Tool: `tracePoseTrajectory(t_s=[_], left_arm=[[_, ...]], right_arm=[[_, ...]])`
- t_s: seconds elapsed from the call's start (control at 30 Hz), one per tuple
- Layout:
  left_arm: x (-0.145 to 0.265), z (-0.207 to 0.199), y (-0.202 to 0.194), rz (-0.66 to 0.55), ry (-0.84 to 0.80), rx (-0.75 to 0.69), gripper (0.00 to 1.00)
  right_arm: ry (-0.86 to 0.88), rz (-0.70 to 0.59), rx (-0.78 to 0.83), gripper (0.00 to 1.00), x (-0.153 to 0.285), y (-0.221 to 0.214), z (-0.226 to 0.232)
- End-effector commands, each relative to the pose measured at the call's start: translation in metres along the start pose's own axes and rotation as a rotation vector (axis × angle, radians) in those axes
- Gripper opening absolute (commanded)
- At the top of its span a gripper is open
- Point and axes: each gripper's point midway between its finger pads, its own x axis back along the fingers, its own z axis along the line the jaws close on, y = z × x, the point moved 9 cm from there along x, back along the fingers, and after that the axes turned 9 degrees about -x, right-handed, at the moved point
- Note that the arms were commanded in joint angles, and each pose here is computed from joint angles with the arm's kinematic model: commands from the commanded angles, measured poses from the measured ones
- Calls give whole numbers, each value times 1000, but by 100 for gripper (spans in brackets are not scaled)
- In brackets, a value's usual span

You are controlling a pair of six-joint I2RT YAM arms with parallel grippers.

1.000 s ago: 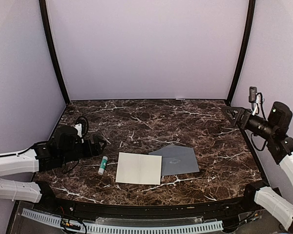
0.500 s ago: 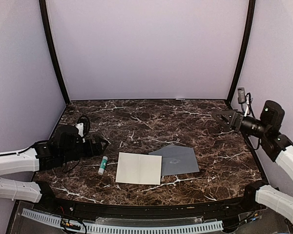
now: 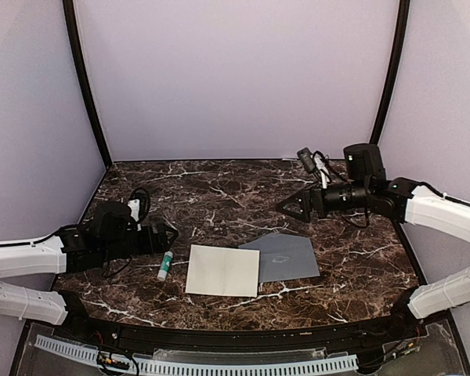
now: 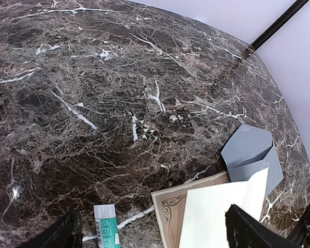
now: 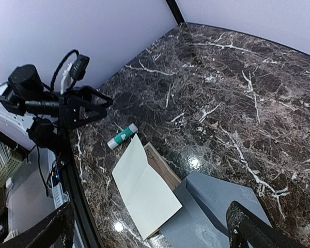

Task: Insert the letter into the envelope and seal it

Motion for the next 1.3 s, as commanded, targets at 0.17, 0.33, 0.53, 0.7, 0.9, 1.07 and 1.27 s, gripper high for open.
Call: tracePoseTrajectory(t_s=[0.17,0.33,0.53,0.7,0.9,1.07,1.27], left_arm=[[2,-10,11,-26,-48,-14,95],[3,-10,11,-26,-49,-20,95],[4,-11,12,-29,-55,-24,95],[4,-12,11,-29,-57,-26,95],[4,-11,11,-30,-53,-29,95],[4,-12,11,-31,-54,-28,95],[5,-12,12,-32,-54,-27,95]], right_arm=[[38,304,203,99,-86,-16,27],[79,522,287,98,-139,-37,29],[79,629,338,97,-179,-40,19],[97,713,341,92,-202,-51,8],[139,765,333,78,-211,-63,3],[196,805,326,52,-208,-72,6],[232,825,317,29,-209,-79,4]])
